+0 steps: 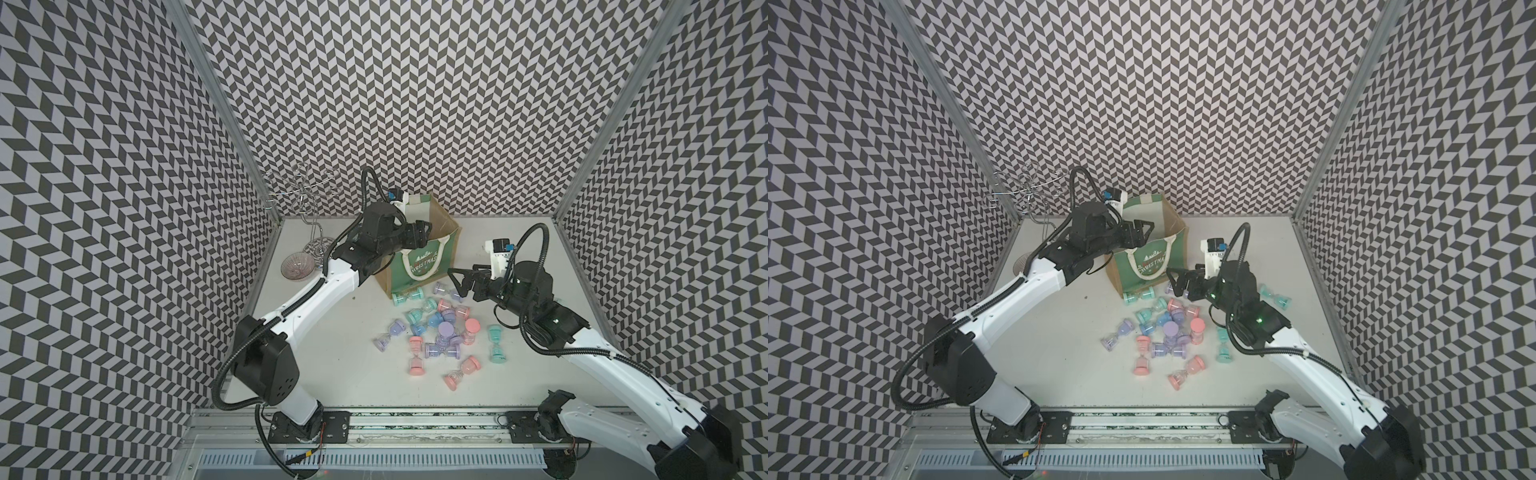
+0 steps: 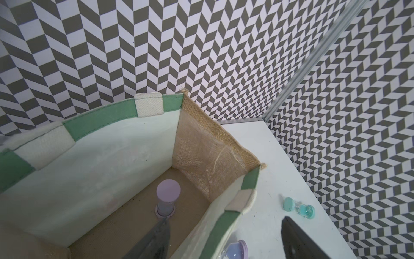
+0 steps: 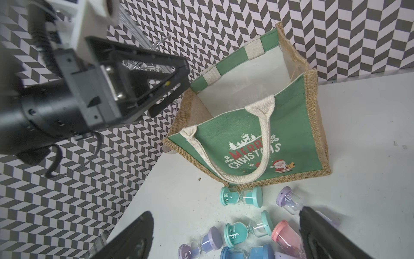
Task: Put the hourglass into the canvas bag
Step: Place the hourglass in the canvas bag, then pick up the hourglass from the center of the board.
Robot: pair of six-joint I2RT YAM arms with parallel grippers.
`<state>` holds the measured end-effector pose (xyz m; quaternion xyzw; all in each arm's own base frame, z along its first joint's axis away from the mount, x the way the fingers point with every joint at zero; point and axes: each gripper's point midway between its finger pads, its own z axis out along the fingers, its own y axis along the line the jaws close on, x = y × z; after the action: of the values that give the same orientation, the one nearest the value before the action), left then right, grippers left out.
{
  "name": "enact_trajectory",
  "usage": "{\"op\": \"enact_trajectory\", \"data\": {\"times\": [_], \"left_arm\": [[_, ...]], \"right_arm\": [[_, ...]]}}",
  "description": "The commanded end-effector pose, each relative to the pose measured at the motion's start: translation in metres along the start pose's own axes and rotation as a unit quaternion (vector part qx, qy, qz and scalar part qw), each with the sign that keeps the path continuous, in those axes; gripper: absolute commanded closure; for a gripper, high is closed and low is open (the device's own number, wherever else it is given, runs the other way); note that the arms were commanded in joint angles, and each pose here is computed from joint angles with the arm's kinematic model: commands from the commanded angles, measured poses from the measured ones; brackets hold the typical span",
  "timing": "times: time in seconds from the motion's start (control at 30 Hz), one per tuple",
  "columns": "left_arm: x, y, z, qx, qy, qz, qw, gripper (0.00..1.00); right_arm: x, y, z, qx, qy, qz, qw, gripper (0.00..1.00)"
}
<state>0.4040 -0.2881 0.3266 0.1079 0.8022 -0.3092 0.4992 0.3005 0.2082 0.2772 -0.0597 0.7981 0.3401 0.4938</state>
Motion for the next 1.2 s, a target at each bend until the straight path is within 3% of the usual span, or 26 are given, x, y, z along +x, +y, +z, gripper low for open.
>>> {"op": "enact_trajectory", "data": {"times": [0.0, 0.2, 0.47, 0.8, 1.17], "left_arm": [[-0.014, -0.023, -0.030, 0.025, -0.052, 0.034, 0.998, 0.22], [0.014, -0.051, -0.063, 0.061, -0.061, 0.077, 0.993, 0.22], [0.065, -0.070, -0.078, 0.094, -0.032, 0.132, 0.986, 0.22], [0.153, -0.080, -0.076, 0.127, 0.052, 0.146, 0.980, 0.22], [0.218, -0.074, -0.056, 0.113, 0.111, 0.172, 0.972, 0.22]], "right_arm": [[0.000, -0.010, -0.015, 0.030, -0.006, 0.016, 0.999, 0.01], [0.014, -0.029, -0.034, 0.081, 0.010, 0.039, 0.996, 0.01], [0.037, -0.052, -0.057, 0.137, 0.027, 0.073, 0.988, 0.01], [0.073, -0.057, -0.062, 0.116, 0.059, 0.080, 0.988, 0.01], [0.095, -0.070, -0.059, 0.124, 0.065, 0.089, 0.986, 0.01]]}}
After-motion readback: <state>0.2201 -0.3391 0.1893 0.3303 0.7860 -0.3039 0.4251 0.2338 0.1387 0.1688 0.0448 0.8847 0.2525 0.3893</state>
